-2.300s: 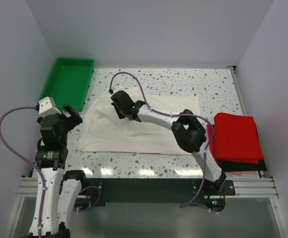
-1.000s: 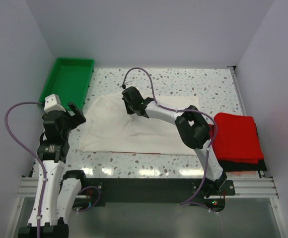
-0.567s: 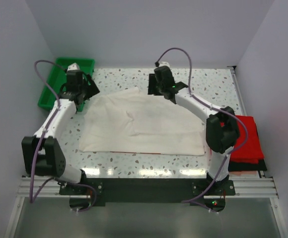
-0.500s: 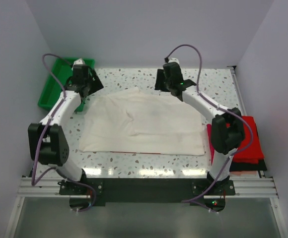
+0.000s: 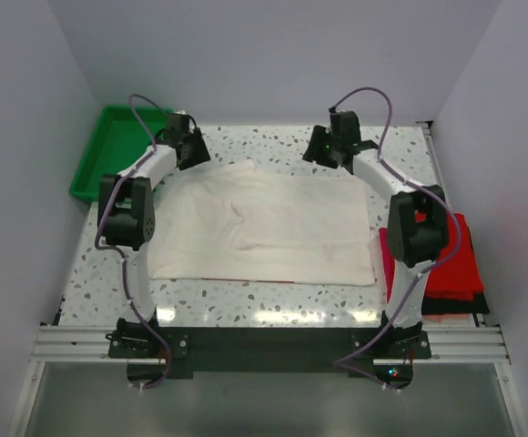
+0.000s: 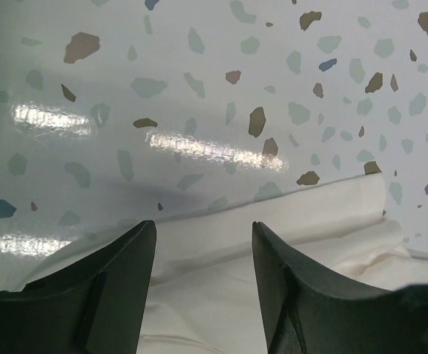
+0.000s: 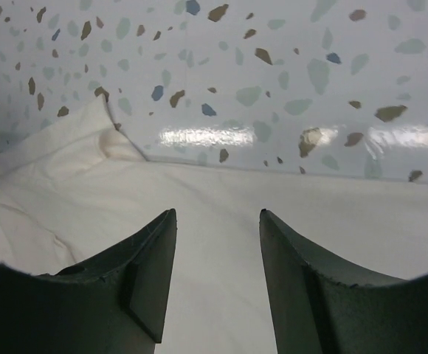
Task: Fold and stack the t-shirts
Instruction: Fold the tshirt
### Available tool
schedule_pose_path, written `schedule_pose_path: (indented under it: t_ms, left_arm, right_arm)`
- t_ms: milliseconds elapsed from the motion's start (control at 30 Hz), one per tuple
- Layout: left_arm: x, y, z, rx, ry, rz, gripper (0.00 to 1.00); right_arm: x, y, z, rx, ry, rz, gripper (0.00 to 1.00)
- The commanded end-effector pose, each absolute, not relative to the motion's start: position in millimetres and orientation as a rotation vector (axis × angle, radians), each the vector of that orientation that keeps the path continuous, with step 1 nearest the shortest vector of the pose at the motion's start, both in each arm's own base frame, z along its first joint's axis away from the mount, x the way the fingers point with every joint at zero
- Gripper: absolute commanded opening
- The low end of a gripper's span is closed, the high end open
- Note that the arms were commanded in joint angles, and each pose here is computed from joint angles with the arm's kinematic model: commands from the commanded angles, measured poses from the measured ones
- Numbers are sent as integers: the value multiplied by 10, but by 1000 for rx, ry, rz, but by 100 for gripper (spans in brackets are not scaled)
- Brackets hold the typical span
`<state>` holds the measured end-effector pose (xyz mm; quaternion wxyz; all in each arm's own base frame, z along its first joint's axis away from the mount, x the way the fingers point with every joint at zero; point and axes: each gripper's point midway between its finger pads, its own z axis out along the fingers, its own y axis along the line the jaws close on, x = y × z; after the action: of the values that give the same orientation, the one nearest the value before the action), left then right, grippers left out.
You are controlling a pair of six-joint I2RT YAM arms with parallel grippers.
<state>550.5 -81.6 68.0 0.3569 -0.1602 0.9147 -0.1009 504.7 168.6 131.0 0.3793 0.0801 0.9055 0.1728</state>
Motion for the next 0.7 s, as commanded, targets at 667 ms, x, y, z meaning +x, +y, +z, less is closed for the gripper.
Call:
schedule_pose_path:
  t_ms: [667]
  left_arm:
    - [5288, -729, 1607, -396, 2227, -482, 64]
  right_arm:
    - [5609, 3626, 724, 33, 2302, 973, 57]
